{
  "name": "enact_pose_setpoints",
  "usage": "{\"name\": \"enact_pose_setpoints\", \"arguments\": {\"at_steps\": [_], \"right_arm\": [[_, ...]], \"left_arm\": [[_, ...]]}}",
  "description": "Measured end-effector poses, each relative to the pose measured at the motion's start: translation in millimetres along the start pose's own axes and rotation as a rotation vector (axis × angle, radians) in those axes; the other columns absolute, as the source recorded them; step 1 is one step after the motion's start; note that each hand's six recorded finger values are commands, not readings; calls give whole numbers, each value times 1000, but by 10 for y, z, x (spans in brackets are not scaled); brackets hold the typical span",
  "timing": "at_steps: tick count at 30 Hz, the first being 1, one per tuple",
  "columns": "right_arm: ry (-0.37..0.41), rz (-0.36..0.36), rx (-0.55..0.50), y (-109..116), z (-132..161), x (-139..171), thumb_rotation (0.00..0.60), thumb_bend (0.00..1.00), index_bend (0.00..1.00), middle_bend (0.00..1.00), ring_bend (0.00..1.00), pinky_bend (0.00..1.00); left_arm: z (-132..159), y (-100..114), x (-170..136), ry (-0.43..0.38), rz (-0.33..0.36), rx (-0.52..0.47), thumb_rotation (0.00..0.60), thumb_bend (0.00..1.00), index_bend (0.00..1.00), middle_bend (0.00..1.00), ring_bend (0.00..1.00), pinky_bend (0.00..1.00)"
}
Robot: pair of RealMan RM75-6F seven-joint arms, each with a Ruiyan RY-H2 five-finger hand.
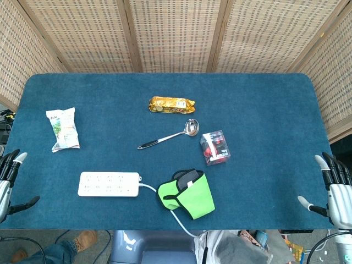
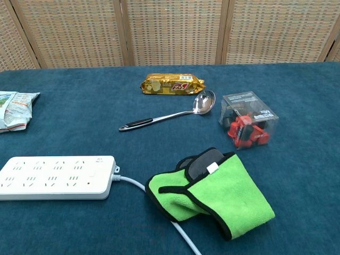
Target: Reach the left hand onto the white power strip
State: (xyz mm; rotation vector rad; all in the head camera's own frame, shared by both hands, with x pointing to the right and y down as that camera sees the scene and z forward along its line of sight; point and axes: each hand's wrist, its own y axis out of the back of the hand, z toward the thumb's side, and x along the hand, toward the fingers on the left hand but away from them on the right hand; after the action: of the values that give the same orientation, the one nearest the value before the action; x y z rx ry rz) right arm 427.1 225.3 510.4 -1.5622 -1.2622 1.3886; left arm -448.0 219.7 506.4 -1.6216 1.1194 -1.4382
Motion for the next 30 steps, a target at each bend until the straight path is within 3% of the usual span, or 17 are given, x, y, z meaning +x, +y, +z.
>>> {"name": "enact_pose_setpoints", "arguments": {"at_steps": [9,11,12,13,14,15,16,17,19,22,25,30], "right_arm": [[2,0,-2,3,8,14,600,0,0,0,0,0],[4,-3,-4,5,17,16,600,0,0,0,0,0],[3,-2,-5,3,18,16,600,0,0,0,0,0],[2,-1,-5,0,18,15,600,0,0,0,0,0],[1,0,-5,-3,16,15,600,0,0,0,0,0],[-1,1,-5,-5,13,14,600,0,0,0,0,0],[-3,2,-4,-7,7,13,600,0,0,0,0,0],[-6,1,-5,-5,1,12,600,0,0,0,0,0],[-12,-3,-9,6,-12,10,600,0,0,0,0,0],[-16,-9,-14,25,-25,7,600,0,0,0,0,0],[-18,-5,-17,19,-33,-1,600,0,0,0,0,0],[-16,6,-19,1,-36,-12,600,0,0,0,0,0]], "left_arm": [[5,-27,-11,-1,-19,-16,600,0,0,0,0,0],[21,-62,-7,-5,-40,-33,600,0,0,101,32,8],[29,-82,2,-9,-51,-38,600,0,0,318,194,124],[40,-106,19,-14,-61,-40,600,0,0,586,437,343],[47,-121,34,-16,-64,-39,600,0,0,762,625,521],[57,-134,46,-18,-63,-38,600,13,0,920,852,778],[77,-155,63,-22,-61,-38,600,86,0,981,955,921],[101,-181,79,-28,-62,-43,600,175,0,998,987,966],[184,-298,121,-51,-79,-59,600,566,0,1000,1000,1000],[376,-563,169,-98,-141,-89,600,910,0,1000,1000,1000],[575,-815,193,-142,-235,-129,600,997,0,1000,1000,1000],[890,-1159,199,-173,-404,-208,600,1000,0,1000,1000,1000]]}}
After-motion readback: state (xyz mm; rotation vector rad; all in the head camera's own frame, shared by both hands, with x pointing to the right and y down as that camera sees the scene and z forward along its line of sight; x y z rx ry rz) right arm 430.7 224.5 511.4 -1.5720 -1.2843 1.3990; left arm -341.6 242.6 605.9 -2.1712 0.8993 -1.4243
